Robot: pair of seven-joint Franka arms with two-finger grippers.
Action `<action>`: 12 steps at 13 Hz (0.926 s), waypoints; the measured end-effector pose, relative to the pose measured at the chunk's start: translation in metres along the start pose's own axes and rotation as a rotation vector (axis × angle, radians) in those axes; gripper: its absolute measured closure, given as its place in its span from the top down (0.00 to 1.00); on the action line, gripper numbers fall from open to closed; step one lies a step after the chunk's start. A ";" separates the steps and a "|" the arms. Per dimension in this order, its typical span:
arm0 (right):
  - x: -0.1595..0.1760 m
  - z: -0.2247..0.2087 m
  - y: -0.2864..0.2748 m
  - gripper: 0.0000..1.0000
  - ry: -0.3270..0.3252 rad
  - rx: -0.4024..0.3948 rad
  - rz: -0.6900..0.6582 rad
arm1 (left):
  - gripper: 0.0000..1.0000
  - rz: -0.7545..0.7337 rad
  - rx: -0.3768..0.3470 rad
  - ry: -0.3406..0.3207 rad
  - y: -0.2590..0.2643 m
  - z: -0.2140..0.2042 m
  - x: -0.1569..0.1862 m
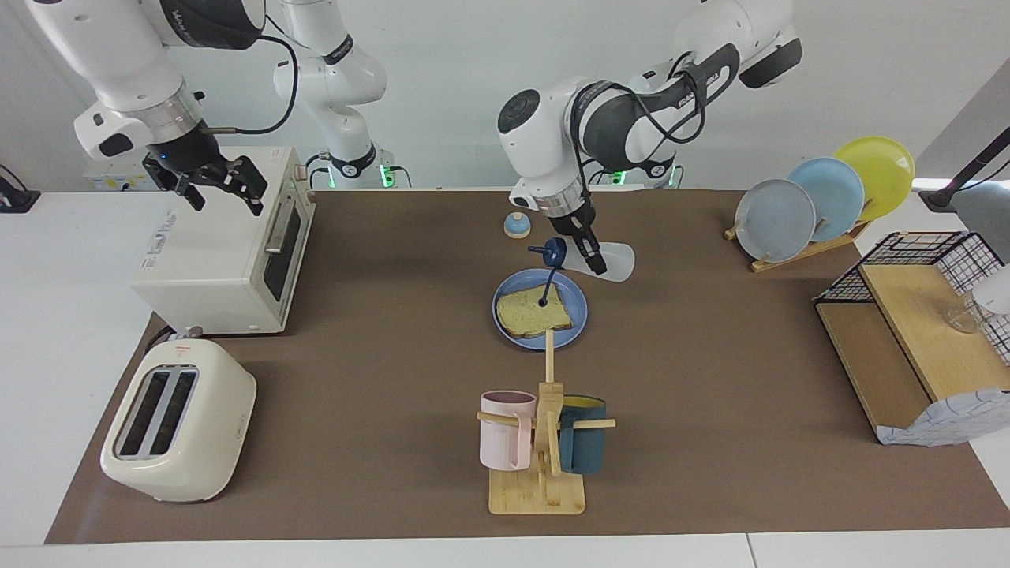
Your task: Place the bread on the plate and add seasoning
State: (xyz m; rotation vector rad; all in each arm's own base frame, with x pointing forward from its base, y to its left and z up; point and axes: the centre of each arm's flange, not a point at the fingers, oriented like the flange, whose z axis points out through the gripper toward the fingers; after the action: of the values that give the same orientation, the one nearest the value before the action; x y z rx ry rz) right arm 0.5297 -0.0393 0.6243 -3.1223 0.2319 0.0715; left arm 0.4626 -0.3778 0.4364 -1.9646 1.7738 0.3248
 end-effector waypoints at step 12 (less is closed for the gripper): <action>0.005 -0.006 0.007 1.00 -0.026 -0.005 0.016 | 0.46 -0.026 0.217 -0.467 -0.003 0.062 0.051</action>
State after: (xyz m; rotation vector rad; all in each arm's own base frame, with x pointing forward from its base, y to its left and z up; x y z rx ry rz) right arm 0.5343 -0.0469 0.6303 -3.1228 0.2570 0.1134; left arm 0.4809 -0.3916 0.3589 -1.5993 1.4167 0.5119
